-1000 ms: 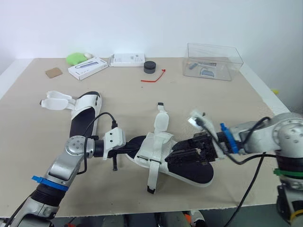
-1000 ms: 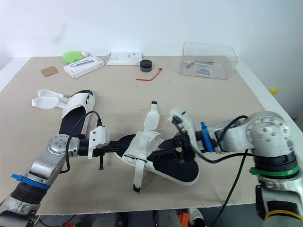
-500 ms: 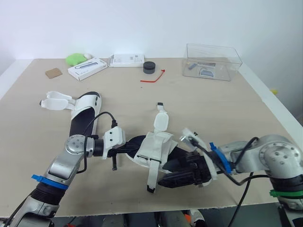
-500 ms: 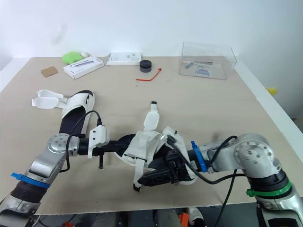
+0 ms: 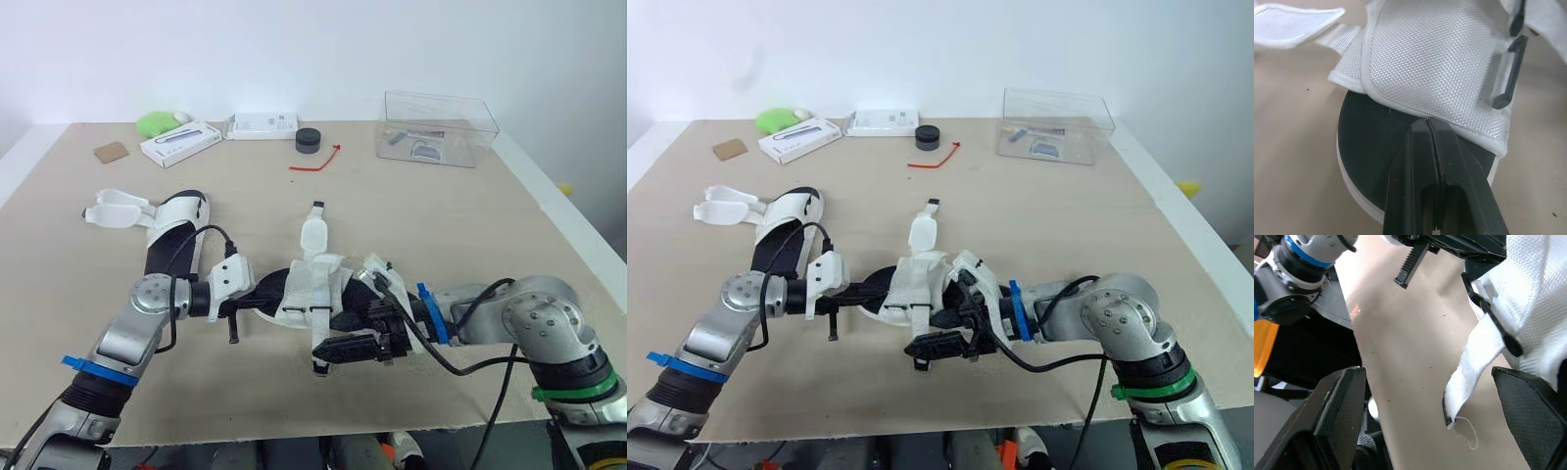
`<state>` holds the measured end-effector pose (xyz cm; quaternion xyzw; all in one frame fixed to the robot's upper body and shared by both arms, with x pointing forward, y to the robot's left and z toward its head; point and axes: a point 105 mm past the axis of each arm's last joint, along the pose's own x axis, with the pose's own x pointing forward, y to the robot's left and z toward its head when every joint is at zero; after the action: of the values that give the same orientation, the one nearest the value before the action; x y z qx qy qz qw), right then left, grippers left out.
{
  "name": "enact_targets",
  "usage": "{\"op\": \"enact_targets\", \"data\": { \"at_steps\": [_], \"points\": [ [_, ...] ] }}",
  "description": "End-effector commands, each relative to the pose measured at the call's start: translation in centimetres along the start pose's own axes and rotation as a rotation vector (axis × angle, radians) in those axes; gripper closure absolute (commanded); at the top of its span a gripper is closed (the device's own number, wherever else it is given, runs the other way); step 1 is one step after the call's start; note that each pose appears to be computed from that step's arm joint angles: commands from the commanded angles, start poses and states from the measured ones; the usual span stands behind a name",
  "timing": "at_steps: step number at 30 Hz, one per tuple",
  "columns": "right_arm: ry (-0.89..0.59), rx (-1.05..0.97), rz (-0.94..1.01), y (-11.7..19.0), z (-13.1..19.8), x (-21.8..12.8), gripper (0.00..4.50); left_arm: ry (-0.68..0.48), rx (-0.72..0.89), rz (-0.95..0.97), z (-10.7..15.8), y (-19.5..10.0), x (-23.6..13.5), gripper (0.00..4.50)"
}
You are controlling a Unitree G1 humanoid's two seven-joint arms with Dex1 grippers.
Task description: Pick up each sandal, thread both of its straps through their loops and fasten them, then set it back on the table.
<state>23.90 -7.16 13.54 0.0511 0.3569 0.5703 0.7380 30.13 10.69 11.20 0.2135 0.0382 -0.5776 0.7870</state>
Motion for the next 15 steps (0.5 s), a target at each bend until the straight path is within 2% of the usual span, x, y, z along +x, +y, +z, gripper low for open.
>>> {"op": "enact_targets", "data": {
  "at_steps": [1,5,8,10,12,15],
  "points": [
    [-0.025,-0.030,-0.028,-0.7,1.0,0.0,0.08,0.001,0.011,0.017,0.2,0.0,0.0,4.50],
    [-0.026,-0.009,-0.029,-1.1,0.9,0.3,0.08,0.003,0.006,0.023,0.0,-0.3,0.1,4.50],
    [-0.029,0.017,-0.031,-1.4,0.6,0.4,0.78,0.005,0.003,0.026,0.0,-0.4,0.1,4.50],
    [-0.027,0.047,-0.041,-1.7,0.1,0.5,1.77,0.006,0.001,0.028,-0.1,-0.5,0.2,4.50],
    [-0.013,0.077,-0.041,-1.7,-0.7,0.5,2.19,0.007,0.000,0.027,-0.1,-0.6,0.2,4.50],
    [0.030,0.106,-0.016,-0.9,-2.3,0.5,3.58,0.009,0.000,0.025,-0.1,-0.7,0.3,4.50]
  ]
}}
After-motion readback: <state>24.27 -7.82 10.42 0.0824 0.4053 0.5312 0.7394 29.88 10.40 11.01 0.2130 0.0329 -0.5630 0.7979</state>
